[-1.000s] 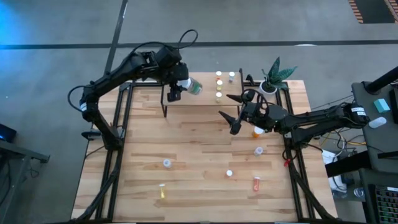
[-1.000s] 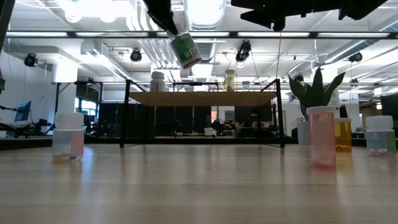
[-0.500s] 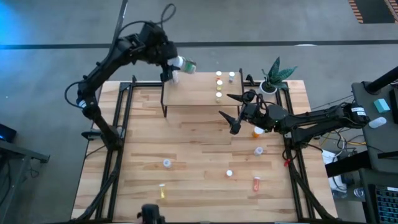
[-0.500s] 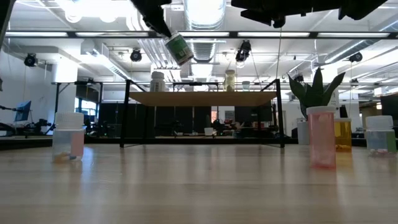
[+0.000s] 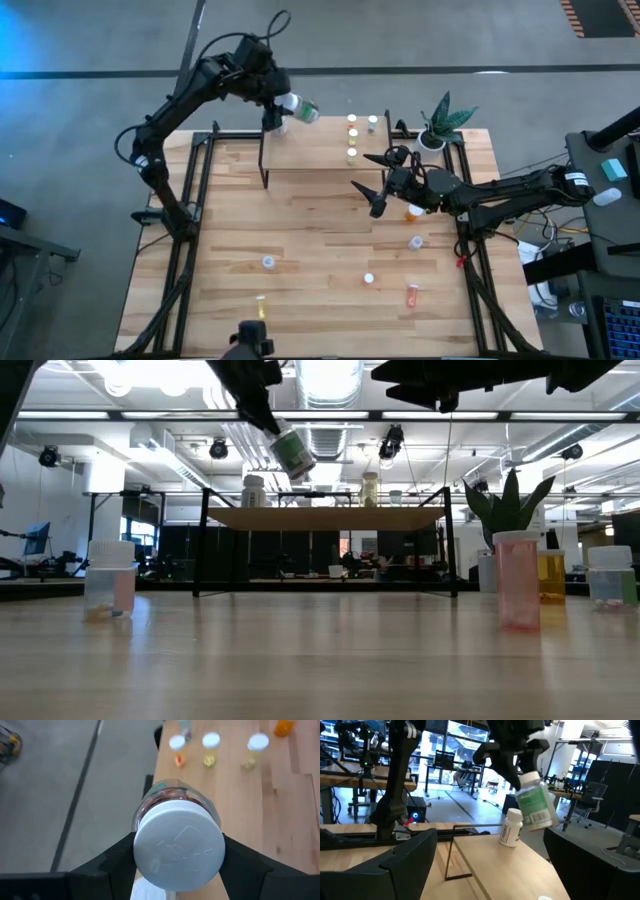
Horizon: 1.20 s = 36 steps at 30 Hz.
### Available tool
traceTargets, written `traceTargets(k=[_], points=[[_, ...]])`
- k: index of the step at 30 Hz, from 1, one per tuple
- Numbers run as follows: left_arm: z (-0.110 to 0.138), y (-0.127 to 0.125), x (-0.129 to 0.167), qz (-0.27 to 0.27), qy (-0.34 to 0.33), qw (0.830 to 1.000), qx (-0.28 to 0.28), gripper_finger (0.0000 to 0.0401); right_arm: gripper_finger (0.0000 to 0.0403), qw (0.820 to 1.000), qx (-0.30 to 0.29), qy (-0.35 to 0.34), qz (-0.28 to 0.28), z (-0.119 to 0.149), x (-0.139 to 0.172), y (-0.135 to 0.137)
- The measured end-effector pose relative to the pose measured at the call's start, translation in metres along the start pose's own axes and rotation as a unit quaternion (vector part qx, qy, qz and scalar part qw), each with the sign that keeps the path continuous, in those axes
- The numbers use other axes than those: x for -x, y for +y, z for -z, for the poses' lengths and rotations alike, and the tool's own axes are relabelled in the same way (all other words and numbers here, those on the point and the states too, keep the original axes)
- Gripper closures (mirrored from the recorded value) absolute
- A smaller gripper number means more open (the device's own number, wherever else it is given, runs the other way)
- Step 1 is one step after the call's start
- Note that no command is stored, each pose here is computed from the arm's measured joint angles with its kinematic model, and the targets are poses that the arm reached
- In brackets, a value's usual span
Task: Pick and place medicine bottles onto shelf by color
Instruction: Put the white green pill bottle on the shelf
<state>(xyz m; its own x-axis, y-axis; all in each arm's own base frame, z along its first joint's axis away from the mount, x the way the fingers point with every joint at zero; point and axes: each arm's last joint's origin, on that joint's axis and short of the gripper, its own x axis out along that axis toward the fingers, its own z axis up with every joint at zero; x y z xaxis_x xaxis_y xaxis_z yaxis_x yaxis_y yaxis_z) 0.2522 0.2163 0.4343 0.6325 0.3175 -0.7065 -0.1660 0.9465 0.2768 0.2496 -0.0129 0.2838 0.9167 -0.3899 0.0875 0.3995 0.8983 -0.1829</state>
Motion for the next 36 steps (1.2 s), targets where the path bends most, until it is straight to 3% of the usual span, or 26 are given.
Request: traceTargets(k=[15,23,31,36], points=[[0.009,-0.014,-0.007,0.052,0.07,0.996,-0.006,0.0186,0.0044,1.0,0.013,0.005,0.011,-0.008,-0.015,-0.011],[0.006,-0.018,-0.006,0.055,0.068,0.996,-0.007,0.0186,0.0044,0.994,0.055,0.072,0.062,-0.024,-0.079,-0.019],[0.007,-0.02,0.0,0.055,0.071,0.996,-0.006,0.0186,0.0044,0.994,-0.019,0.104,-0.016,-0.027,-0.144,-0.054],[0.007,-0.024,0.01,0.054,0.064,0.996,-0.01,0.0186,0.0044,0.991,-0.033,0.121,-0.049,-0.024,-0.175,-0.068]])
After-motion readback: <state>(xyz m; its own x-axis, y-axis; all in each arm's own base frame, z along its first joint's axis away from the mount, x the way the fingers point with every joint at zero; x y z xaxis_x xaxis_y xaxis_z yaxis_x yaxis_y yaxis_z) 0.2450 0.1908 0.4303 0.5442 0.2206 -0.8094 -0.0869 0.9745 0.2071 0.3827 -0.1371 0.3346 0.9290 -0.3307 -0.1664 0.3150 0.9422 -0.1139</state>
